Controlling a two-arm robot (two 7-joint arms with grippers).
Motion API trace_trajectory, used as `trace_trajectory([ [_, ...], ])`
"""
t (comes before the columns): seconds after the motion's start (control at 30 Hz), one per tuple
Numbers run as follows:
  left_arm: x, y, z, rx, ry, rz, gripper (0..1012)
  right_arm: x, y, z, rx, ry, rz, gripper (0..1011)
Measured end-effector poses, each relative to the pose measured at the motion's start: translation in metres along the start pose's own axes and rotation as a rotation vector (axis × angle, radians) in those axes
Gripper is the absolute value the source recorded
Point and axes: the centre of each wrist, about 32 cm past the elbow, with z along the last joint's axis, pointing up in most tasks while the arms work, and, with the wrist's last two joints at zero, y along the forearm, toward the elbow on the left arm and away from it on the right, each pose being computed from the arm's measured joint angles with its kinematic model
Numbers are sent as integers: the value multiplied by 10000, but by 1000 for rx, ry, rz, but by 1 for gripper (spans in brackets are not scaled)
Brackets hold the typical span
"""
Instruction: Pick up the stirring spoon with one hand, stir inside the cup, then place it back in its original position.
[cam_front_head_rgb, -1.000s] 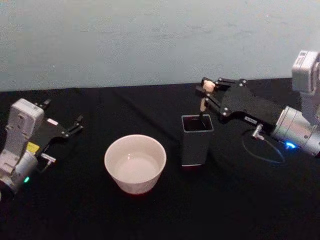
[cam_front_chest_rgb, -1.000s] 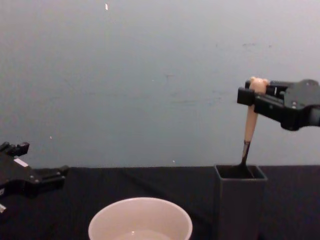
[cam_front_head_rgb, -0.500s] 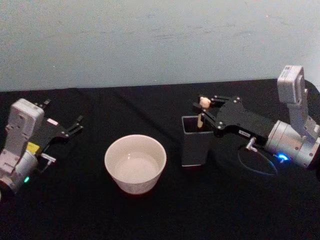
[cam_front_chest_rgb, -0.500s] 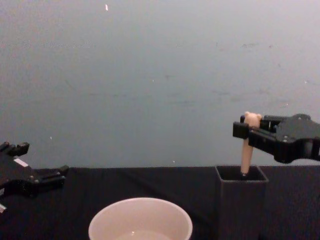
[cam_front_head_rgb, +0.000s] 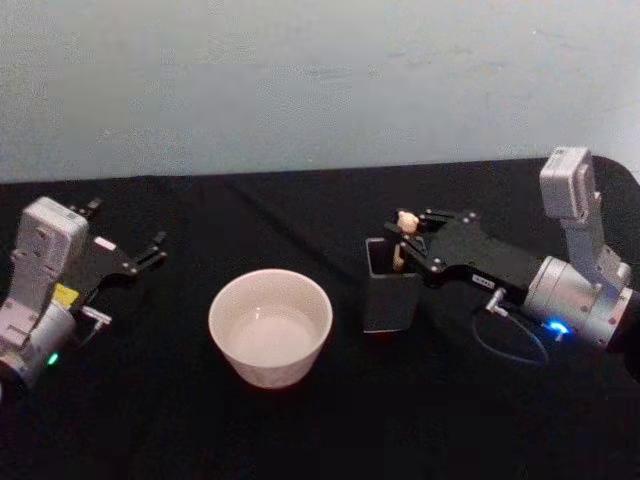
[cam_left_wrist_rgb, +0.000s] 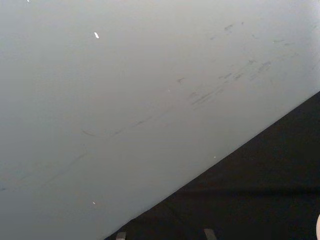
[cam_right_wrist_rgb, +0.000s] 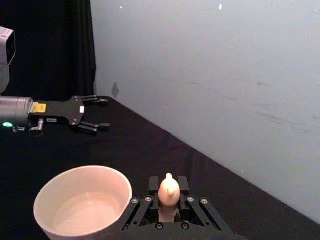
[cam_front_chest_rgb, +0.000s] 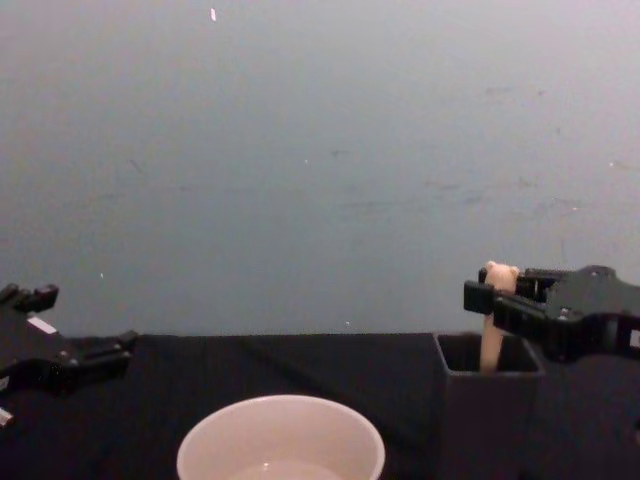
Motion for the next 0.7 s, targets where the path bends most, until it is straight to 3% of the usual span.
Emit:
trace_trajectory([
  [0.7,0,0,0,0,0,0,1001,-37,6,-62,-24,14,-28,212],
])
